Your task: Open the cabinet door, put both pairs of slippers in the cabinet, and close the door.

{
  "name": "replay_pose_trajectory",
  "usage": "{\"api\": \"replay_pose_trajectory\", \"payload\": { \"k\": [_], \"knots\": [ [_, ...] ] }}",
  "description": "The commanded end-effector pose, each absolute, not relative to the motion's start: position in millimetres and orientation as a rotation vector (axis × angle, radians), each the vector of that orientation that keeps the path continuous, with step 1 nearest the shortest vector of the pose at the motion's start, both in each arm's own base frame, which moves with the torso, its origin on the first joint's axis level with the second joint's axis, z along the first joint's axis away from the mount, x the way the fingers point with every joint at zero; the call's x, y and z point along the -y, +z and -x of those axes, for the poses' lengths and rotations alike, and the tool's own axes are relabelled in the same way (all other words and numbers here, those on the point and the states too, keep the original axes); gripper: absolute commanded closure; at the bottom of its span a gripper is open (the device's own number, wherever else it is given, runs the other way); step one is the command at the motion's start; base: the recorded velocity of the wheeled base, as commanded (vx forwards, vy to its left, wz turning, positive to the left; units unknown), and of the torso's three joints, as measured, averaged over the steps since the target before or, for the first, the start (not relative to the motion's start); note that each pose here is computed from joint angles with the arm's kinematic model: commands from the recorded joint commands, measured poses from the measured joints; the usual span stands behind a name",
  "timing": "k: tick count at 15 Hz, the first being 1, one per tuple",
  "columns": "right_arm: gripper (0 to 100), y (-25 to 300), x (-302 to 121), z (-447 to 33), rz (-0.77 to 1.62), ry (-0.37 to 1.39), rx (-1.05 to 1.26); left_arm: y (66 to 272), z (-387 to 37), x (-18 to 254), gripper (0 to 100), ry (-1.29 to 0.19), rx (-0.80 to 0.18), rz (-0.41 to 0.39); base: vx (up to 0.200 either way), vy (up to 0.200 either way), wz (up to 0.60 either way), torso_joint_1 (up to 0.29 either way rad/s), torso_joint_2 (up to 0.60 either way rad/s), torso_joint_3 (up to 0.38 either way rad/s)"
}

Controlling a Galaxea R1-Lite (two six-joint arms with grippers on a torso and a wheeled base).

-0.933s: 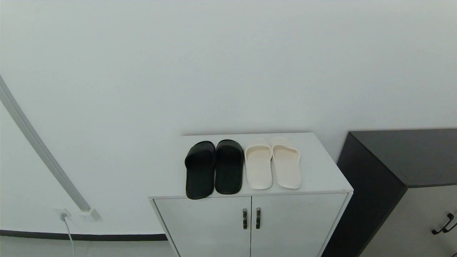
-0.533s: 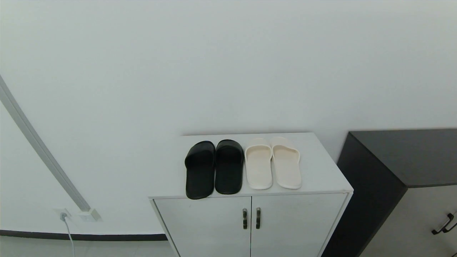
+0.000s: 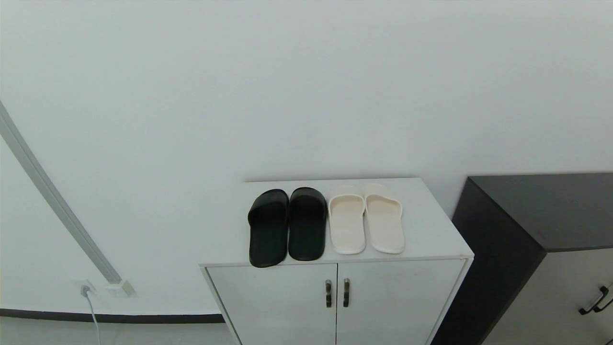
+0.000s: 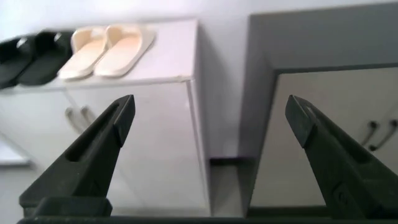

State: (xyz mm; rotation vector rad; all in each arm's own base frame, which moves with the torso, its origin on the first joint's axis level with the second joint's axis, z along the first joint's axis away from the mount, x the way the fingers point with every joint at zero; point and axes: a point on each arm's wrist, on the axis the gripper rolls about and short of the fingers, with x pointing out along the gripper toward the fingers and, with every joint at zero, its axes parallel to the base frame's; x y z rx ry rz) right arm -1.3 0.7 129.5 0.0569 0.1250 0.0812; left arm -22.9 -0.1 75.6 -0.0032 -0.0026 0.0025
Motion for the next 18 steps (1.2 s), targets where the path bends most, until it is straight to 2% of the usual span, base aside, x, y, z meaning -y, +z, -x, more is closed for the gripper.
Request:
{"api": "replay_pose_trajectory", "payload": {
  "k": [1, 3, 9, 14, 18],
  "knots": [
    [0, 144.2, -9.2, -52.8, -0.054, 0.214, -0.345, 75.6, 22.8, 0.1, 100, 0.003, 0.002, 0.003, 0.0, 0.0, 0.0, 0.0, 0.0, 0.0],
    [0, 151.7, -24.1, -84.0, -0.079, 0.304, -0.366, 75.6, 22.8, 0.1, 100, 0.003, 0.002, 0.003, 0.0, 0.0, 0.0, 0.0, 0.0, 0.0],
    [0, 195.3, -116.1, -161.5, -0.172, 0.301, -0.296, 75.6, 22.8, 0.2, 100, 0.002, 0.002, 0.003, 0.0, 0.0, 0.0, 0.0, 0.0, 0.0],
    [0, 184.0, -189.4, -223.5, -0.116, 0.235, -0.33, 75.6, 22.8, 0.2, 100, 0.002, 0.002, 0.003, 0.0, 0.0, 0.0, 0.0, 0.0, 0.0],
    [0, 160.4, -228.0, -267.0, -0.081, 0.152, -0.342, 75.6, 22.8, 0.2, 100, 0.002, 0.002, 0.003, 0.0, 0.0, 0.0, 0.0, 0.0, 0.0]
  ]
}}
